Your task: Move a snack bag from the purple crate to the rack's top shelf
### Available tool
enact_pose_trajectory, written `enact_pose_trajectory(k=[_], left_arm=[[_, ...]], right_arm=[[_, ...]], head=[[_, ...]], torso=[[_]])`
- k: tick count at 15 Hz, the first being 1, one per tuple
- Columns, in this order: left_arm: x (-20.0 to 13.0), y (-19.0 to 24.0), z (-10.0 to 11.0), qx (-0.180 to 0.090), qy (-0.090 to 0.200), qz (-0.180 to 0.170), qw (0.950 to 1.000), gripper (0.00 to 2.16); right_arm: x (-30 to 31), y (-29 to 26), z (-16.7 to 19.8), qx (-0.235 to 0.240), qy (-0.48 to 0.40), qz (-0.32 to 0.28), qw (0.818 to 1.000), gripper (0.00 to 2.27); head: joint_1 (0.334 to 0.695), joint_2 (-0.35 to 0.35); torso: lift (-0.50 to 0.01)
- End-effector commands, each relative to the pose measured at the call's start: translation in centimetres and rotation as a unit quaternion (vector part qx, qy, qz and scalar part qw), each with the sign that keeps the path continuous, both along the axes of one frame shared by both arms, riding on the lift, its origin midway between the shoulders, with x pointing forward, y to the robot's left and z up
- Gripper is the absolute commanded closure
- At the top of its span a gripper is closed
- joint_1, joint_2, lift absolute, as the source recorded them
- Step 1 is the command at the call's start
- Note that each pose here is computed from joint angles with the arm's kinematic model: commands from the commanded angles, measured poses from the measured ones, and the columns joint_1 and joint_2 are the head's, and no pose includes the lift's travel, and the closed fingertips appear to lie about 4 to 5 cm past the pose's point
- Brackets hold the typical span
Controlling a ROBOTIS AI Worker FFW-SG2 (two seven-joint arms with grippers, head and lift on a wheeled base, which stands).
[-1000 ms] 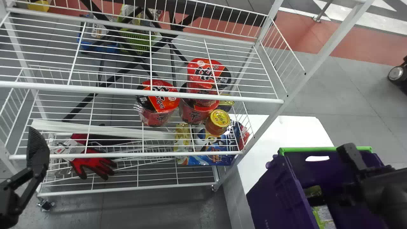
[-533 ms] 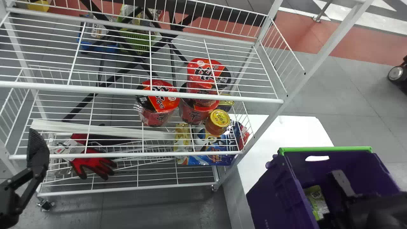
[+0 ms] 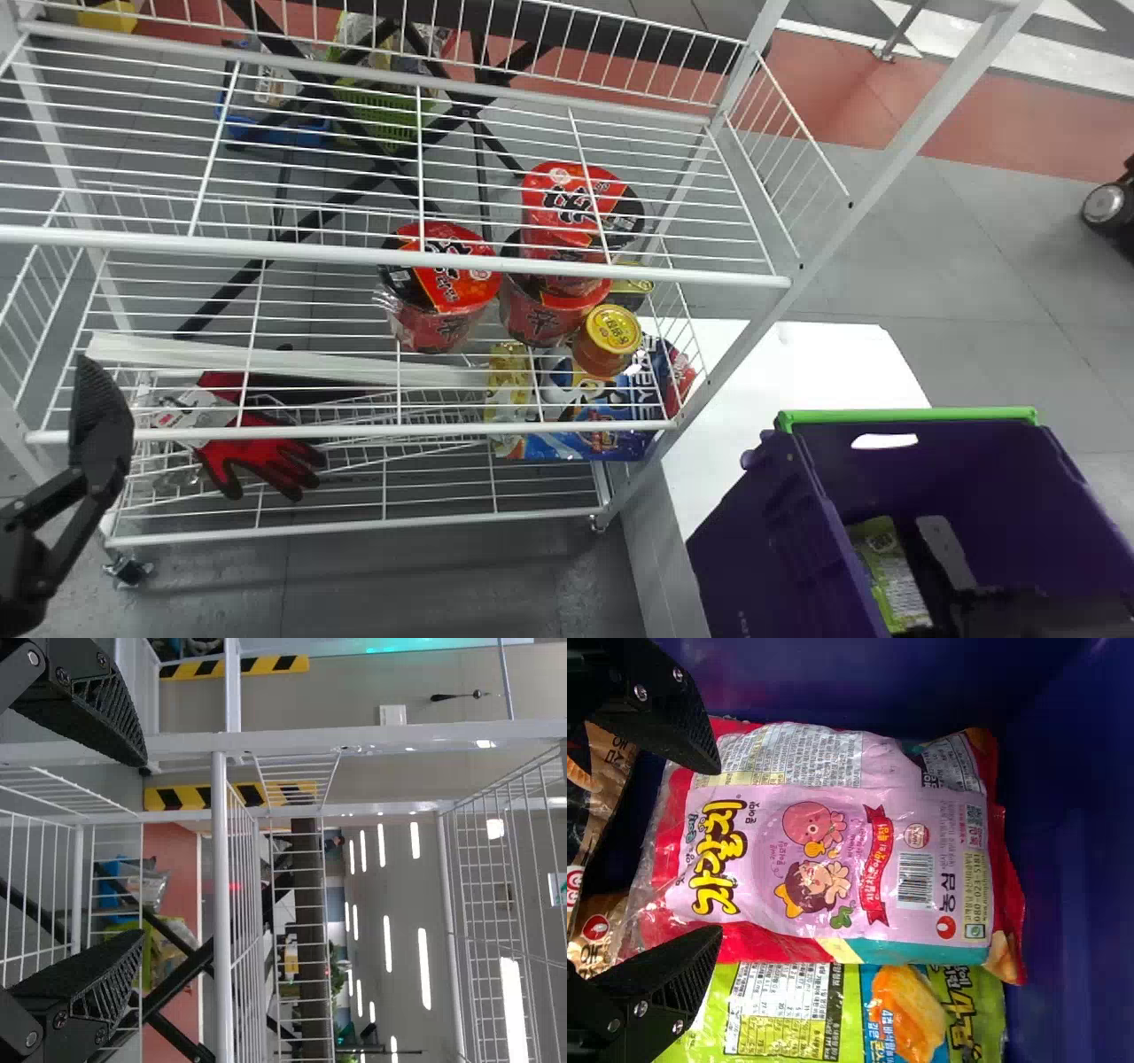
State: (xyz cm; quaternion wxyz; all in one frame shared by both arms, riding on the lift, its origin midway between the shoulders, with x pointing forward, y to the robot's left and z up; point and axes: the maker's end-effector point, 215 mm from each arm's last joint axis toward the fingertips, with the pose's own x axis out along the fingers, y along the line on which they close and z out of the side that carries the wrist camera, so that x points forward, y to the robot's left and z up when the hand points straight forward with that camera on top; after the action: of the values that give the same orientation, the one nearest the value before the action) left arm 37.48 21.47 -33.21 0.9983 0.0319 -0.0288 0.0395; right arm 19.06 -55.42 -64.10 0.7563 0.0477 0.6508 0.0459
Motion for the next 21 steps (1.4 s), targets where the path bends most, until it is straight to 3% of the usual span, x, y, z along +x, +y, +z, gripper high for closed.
enact_pose_trajectory(k=[1,7,21], left_arm=[[-0.2,0.0,0.1,0.0,-0.003,0.0,1.0,0.14],[0.0,0.1,-0.4,-0.003,0.0,0.001,1.0,0.14],[-0.9,0.2,-0.1,-0.003,-0.01,-0.002,0.9999,0.14]], right_arm=[[0.1,0.5,-0.5,0.002,-0.005,-0.002,1.0,0.21],[1.1,1.5,-0.4,0.03,-0.07,0.003,0.997,0.21],[0.5,2.2,-2.3,-0.004,-0.072,0.031,0.997,0.25]], head=[[0.695,-0.35],[0.695,-0.35],[0.695,-0.35]], torso=[[-0.461],[-0.461],[-0.461]])
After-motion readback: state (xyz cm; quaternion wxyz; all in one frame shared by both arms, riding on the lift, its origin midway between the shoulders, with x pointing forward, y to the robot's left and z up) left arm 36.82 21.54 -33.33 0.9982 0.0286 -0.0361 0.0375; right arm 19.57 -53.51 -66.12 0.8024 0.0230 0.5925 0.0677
